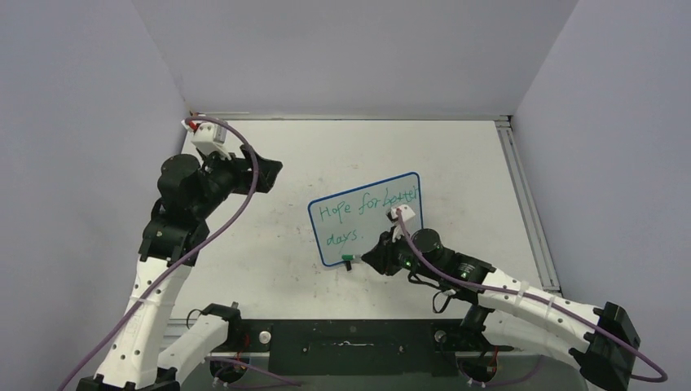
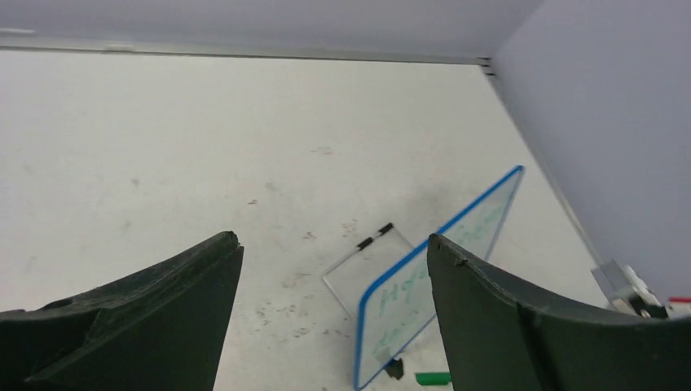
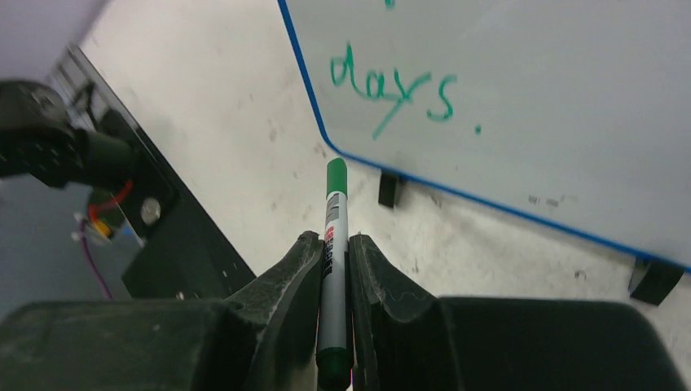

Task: Write a sentence on the whiteboard
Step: Place the whiteboard marker at the center of the board.

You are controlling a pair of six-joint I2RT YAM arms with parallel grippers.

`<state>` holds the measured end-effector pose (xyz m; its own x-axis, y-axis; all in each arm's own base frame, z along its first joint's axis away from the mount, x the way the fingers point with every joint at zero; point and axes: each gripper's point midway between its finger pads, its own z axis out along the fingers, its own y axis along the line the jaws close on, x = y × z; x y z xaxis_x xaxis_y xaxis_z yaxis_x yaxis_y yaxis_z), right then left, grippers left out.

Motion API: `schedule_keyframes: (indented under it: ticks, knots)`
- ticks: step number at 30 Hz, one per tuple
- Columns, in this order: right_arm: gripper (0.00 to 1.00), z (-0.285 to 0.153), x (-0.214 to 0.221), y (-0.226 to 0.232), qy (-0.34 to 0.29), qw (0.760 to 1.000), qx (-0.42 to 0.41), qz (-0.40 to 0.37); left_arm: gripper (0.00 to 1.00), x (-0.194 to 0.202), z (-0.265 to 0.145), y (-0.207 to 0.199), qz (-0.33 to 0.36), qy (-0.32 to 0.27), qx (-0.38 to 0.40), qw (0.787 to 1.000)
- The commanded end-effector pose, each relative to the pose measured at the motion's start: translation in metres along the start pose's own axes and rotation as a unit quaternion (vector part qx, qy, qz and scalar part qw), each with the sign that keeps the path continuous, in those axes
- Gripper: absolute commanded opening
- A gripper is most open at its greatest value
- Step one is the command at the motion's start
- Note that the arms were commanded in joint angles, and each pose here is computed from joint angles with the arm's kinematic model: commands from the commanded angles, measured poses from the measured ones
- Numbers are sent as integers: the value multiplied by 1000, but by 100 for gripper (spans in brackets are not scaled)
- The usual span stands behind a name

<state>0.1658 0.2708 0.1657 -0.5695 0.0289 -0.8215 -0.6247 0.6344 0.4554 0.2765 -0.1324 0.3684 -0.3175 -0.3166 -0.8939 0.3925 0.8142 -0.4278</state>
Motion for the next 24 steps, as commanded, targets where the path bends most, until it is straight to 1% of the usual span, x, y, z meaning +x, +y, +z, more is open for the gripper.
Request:
schedule_keyframes:
  ticks: [1,3,5,6,8,9,11,13,17,18,19,20,21,24]
  knots:
    - [5,-9,64,-10,145,989,1,-15,82,2,-4,69,70,-20,-156,985]
    - [5,-6,74,-18,162,987,19,-9,82,12,-6,89,76,-32,-194,977]
    - [7,-1,77,-31,165,985,52,-8,83,23,-8,101,78,-38,-212,973]
    - [10,1,76,-37,162,984,68,-8,83,29,-8,107,78,-41,-218,972]
    - [20,4,73,-49,156,982,104,-8,83,44,-9,118,76,-38,-233,969]
    - [23,5,72,-55,154,981,120,-11,83,51,-9,123,75,-36,-239,967]
    - [38,5,67,-69,144,976,161,-16,83,59,-10,130,78,-33,-248,965]
    - [58,2,61,-79,133,972,194,-20,84,61,-12,134,84,-27,-257,963]
    - [85,-3,32,-91,83,966,242,-31,85,60,-17,140,89,-29,-276,957]
    - [93,-5,21,-92,66,965,251,-37,86,59,-18,141,90,-31,-280,955]
    - [98,-9,10,-94,49,962,264,-44,87,58,-20,142,91,-34,-285,954]
    - [93,-12,-2,-96,30,960,274,-52,89,57,-22,144,91,-38,-291,952]
    - [90,-17,-18,-99,7,955,290,-64,92,54,-24,145,90,-44,-296,950]
    - [90,-35,-65,-104,-66,941,322,-87,97,45,-31,145,81,-67,-309,945]
